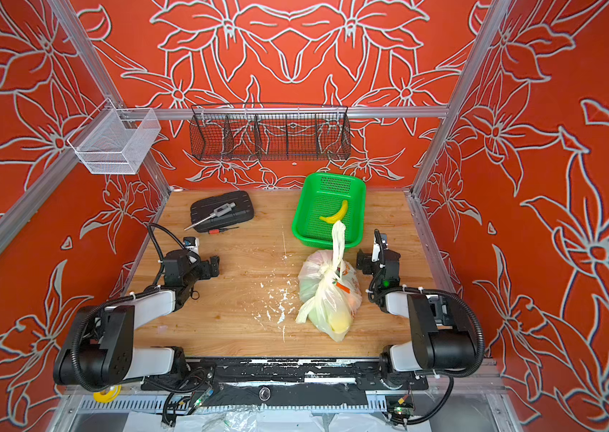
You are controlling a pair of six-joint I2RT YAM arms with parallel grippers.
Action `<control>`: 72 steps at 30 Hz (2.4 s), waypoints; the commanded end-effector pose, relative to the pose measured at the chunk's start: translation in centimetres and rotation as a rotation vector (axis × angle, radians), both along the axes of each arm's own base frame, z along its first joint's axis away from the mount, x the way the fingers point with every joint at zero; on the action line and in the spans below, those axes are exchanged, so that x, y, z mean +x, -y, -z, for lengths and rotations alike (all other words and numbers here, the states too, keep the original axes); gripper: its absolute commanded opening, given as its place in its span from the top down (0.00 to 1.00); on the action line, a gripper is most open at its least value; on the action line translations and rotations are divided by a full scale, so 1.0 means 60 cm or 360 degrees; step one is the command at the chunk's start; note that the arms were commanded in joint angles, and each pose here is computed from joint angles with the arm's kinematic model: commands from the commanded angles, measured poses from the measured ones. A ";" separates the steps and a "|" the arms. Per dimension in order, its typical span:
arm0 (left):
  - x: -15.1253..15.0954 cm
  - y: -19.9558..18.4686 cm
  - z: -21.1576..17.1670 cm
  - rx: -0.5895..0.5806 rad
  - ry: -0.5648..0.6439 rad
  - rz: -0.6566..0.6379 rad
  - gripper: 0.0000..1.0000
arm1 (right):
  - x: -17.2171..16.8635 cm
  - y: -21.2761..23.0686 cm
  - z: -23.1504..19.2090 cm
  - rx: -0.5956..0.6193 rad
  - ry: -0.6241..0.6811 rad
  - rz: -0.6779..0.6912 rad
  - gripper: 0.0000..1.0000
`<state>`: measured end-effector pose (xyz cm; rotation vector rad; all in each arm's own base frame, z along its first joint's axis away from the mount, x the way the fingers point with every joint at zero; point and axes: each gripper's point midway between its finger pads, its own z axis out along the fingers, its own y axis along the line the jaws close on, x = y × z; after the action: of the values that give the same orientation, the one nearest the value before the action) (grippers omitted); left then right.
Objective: Untie the knot of the plastic bag and take out the fruit
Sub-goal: 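Reach both grippers toward the knotted bag handles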
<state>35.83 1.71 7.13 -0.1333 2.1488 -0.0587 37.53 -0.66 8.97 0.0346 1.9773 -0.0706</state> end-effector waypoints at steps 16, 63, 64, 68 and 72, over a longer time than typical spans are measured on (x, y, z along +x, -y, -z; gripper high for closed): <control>0.012 0.002 -0.021 0.0004 0.0068 0.0013 0.03 | -0.002 -0.001 -0.006 -0.0021 0.0028 -0.0004 0.03; -0.071 0.471 -0.281 -0.0742 -0.0397 0.0891 0.53 | -0.253 -0.238 -0.152 0.0762 -0.0932 -0.0434 0.31; -0.075 0.488 -0.274 -0.0727 -0.0432 0.0923 0.53 | -0.258 -0.241 -0.145 0.0760 -0.0960 -0.0438 0.31; -0.090 0.548 -0.242 -0.0706 -0.0546 0.1030 0.53 | -0.265 -0.243 -0.121 0.0703 -0.0992 -0.0441 0.33; -0.099 0.589 -0.216 -0.0657 -0.0613 0.1104 0.53 | -0.261 -0.232 -0.091 0.0621 -0.0994 -0.0403 0.52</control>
<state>30.54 -32.33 20.50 0.3429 2.4184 -0.9355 22.03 14.00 16.05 0.0060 2.5440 0.6003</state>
